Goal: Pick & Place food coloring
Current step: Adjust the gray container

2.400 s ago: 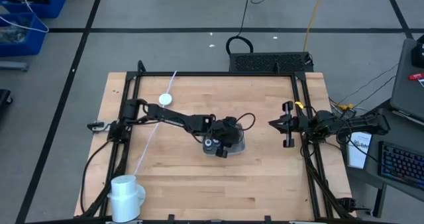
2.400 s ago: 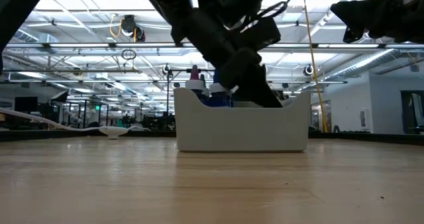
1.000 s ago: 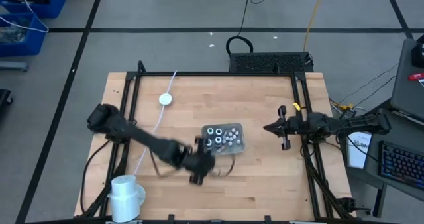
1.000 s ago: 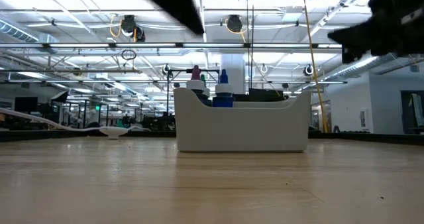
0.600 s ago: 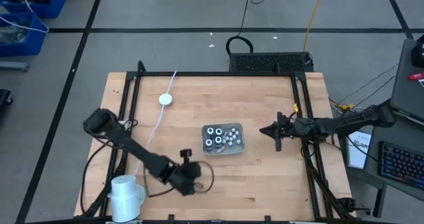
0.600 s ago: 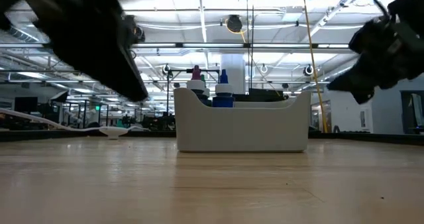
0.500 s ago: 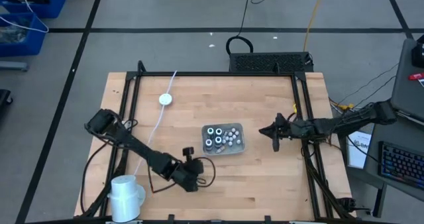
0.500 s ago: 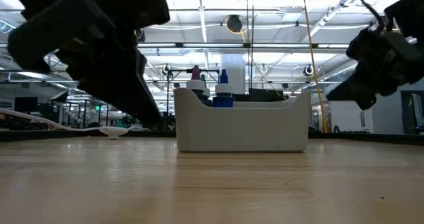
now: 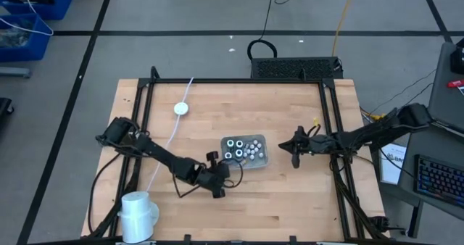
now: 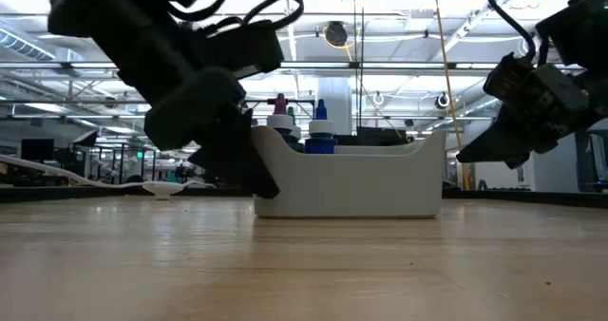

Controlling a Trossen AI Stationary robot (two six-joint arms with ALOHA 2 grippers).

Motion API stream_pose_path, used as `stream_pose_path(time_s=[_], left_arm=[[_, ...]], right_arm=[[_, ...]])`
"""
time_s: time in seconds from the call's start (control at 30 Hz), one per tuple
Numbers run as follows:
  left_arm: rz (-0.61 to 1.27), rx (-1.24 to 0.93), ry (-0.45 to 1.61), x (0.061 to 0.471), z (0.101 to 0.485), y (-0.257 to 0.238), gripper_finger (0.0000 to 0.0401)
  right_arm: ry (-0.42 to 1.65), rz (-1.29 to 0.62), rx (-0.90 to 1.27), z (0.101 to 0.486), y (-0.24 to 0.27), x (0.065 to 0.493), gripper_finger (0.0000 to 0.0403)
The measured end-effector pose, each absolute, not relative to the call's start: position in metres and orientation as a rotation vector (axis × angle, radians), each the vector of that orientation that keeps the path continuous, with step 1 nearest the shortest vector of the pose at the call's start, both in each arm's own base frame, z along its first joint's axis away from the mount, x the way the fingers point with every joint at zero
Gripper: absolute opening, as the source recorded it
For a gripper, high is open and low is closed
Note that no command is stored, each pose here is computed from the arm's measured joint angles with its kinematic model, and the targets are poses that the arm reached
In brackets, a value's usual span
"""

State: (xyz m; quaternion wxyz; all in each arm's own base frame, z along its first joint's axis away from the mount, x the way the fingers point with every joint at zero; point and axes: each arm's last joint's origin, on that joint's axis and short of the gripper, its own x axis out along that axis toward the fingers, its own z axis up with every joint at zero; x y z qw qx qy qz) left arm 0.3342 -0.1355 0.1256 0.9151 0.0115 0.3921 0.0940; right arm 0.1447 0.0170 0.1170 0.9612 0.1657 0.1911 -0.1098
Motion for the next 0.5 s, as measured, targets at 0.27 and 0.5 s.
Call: stream_pose_path(time_s=[0.27, 0.5], left_arm=[[0.225, 0.027, 0.816, 0.342, 0.126, -0.116, 0.0004], [0.235, 0.038, 0.826, 0.347, 0.125, -0.101, 0.0004]], right_arm=[[0.381, -0.2, 0.355, 0.113, 0.019, 0.151, 0.0], [0.373, -0.201, 0.367, 0.109, 0.019, 0.155, 0.0]])
